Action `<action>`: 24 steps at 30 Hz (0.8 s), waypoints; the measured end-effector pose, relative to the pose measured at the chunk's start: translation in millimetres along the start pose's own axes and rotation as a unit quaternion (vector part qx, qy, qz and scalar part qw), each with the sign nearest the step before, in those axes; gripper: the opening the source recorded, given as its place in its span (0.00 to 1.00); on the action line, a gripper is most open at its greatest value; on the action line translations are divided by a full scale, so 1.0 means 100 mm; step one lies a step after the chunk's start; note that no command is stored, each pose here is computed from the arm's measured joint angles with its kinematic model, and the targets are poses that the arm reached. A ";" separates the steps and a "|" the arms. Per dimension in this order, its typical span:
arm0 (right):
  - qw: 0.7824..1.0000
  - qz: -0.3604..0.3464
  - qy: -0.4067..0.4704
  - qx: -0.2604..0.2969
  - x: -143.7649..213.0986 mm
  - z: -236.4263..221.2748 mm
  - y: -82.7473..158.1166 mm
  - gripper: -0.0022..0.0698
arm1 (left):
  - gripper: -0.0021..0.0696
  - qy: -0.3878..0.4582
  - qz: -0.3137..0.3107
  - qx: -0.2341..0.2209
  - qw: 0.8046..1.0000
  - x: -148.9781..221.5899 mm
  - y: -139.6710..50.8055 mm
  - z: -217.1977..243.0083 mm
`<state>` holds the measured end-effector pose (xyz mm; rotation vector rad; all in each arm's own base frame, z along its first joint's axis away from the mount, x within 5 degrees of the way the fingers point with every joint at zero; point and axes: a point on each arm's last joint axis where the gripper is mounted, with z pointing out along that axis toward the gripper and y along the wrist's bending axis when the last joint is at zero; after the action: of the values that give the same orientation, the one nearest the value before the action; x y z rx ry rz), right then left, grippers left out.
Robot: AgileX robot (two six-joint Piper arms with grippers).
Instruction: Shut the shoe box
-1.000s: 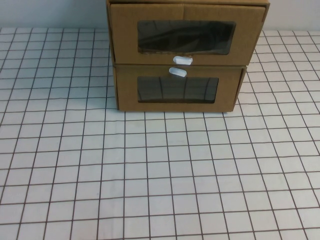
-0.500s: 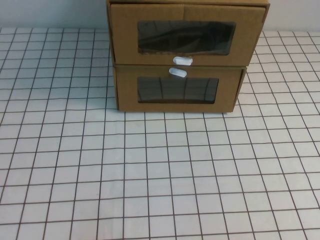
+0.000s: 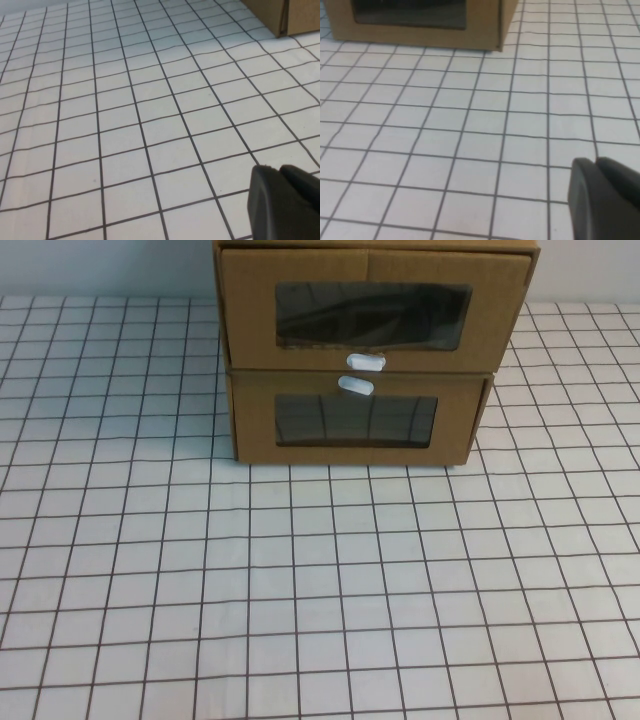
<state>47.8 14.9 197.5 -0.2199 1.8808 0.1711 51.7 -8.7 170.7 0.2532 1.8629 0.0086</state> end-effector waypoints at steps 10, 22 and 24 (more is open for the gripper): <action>0.999 -0.001 0.000 0.043 0.23 0.10 -0.06 0.01 | 0.02 0.000 0.001 0.000 1.000 0.00 0.00 0.00; 0.999 -0.005 -0.003 0.047 0.23 0.10 -0.07 0.01 | 0.02 0.000 0.001 0.000 1.000 0.00 0.00 0.00; 0.999 -0.005 -0.003 0.047 0.23 0.10 -0.07 0.01 | 0.02 0.000 0.001 0.000 1.000 0.00 0.00 0.00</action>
<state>51.3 9.0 172.4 -0.1637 1.8768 0.0770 51.7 -8.7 170.7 0.2541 1.8629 0.0099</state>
